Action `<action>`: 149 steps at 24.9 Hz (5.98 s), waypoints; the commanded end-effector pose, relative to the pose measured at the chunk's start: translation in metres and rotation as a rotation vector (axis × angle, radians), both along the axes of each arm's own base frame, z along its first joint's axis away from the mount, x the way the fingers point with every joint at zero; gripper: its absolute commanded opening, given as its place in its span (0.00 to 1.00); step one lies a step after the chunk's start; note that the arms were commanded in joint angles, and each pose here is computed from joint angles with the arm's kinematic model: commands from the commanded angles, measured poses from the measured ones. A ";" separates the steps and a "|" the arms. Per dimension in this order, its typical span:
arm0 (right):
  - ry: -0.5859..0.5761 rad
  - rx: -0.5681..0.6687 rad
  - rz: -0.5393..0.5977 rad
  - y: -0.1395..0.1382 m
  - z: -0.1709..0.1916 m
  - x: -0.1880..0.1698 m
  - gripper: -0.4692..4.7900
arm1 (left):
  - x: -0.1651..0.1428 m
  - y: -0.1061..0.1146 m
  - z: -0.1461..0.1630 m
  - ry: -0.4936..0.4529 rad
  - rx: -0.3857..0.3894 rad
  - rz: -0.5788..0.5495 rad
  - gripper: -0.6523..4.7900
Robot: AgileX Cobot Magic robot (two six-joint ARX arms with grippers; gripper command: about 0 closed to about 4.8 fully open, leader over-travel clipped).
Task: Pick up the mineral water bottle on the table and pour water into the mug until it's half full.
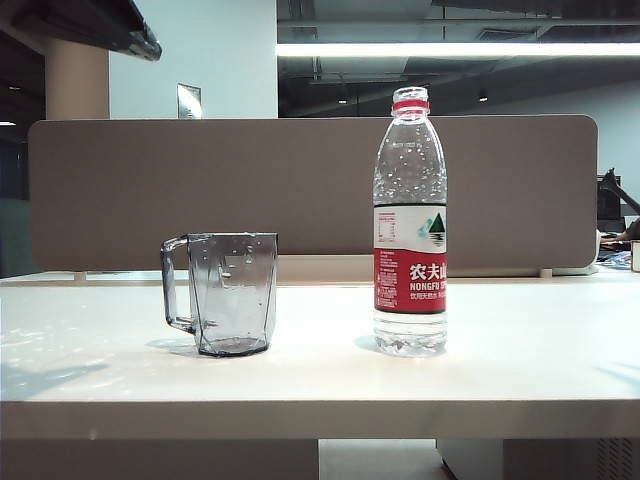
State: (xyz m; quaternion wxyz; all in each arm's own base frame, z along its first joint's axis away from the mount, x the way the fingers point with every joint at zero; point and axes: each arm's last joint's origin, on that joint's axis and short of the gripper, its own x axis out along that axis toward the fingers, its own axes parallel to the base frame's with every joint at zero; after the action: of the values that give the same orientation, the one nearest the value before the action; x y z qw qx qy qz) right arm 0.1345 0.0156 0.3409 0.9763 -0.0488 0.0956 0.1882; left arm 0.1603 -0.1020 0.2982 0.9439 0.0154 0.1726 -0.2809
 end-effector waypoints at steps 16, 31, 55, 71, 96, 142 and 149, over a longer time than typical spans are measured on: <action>0.012 0.134 0.094 0.035 -0.091 0.001 0.31 | -0.011 0.006 -0.023 0.280 0.082 -0.003 0.12; 0.025 0.111 0.040 0.071 -0.189 0.001 0.61 | -0.011 0.006 -0.022 0.278 0.081 -0.003 0.12; -0.061 0.170 0.069 0.133 -0.213 0.092 1.00 | -0.011 0.006 -0.022 0.274 0.079 -0.003 0.12; -0.027 0.138 0.057 0.151 -0.218 0.121 0.60 | -0.011 0.006 -0.022 0.274 0.079 -0.003 0.12; -0.119 -0.876 0.101 0.165 -0.134 0.157 0.53 | -0.011 0.006 -0.022 0.274 0.079 -0.004 0.12; -0.329 -1.446 0.197 0.178 -0.103 0.179 0.53 | -0.011 0.006 -0.022 0.274 0.079 -0.003 0.12; -0.341 -1.524 0.202 0.177 -0.102 0.179 0.53 | -0.011 0.006 -0.022 0.274 0.079 -0.003 0.12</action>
State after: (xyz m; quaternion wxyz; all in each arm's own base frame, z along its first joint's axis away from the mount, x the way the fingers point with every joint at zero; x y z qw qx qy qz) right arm 0.3123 0.1920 0.2261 0.6428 -0.7430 0.0662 0.1742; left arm 0.1488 -0.0961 0.2735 0.9078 0.0178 0.3174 -0.2735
